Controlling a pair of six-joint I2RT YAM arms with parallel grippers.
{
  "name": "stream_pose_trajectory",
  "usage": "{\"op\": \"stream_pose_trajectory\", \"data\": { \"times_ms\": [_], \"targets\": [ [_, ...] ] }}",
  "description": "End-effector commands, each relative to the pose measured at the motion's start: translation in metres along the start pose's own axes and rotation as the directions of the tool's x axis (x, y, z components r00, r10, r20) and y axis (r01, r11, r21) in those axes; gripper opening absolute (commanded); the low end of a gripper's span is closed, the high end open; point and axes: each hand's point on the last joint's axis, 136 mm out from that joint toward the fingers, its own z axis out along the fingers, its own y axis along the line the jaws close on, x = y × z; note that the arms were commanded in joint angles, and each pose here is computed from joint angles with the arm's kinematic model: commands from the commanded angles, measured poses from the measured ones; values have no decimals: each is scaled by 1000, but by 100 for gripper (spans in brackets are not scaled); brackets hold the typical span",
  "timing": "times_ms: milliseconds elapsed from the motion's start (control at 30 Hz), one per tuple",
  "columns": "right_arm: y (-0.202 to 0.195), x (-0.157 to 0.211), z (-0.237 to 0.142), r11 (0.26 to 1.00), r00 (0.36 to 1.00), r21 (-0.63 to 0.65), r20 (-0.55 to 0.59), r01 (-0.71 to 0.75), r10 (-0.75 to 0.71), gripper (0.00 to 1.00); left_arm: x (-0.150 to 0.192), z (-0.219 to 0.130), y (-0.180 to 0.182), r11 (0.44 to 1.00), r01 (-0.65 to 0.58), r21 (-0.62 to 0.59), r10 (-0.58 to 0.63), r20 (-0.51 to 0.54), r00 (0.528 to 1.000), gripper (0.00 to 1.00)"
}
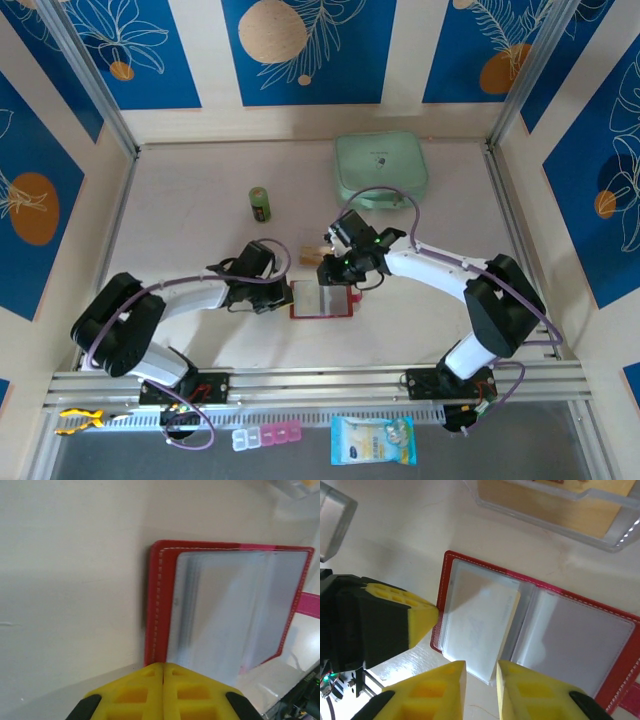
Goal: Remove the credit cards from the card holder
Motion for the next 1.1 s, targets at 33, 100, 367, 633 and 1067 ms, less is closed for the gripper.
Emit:
{"op": "stream_pose_trajectory", "data": {
  "times_ms": [33, 100, 367, 633, 1067],
  "targets": [
    [4, 6, 12, 997, 997, -34, -29, -70, 69, 27, -3, 5, -4, 1000, -22, -2, 22, 3, 1000, 6],
    [6, 7, 16, 996, 996, -48, -37, -80, 78, 28, -2, 6, -2, 1000, -18, -7, 18, 1, 1000, 6],
    [12, 11, 31, 988, 991, -105, -74, -116, 109, 32, 1, 7, 4, 1000, -14, -24, 14, -9, 1000, 6],
    [15, 16, 44, 986, 988, -109, -104, -125, 114, 35, 1, 7, 4, 1000, -14, -24, 14, -9, 1000, 6],
    [3, 26, 58, 990, 981, -48, -145, -134, 126, 36, 2, 6, 6, 999, -11, -30, 10, -10, 1000, 6]
  ]
}}
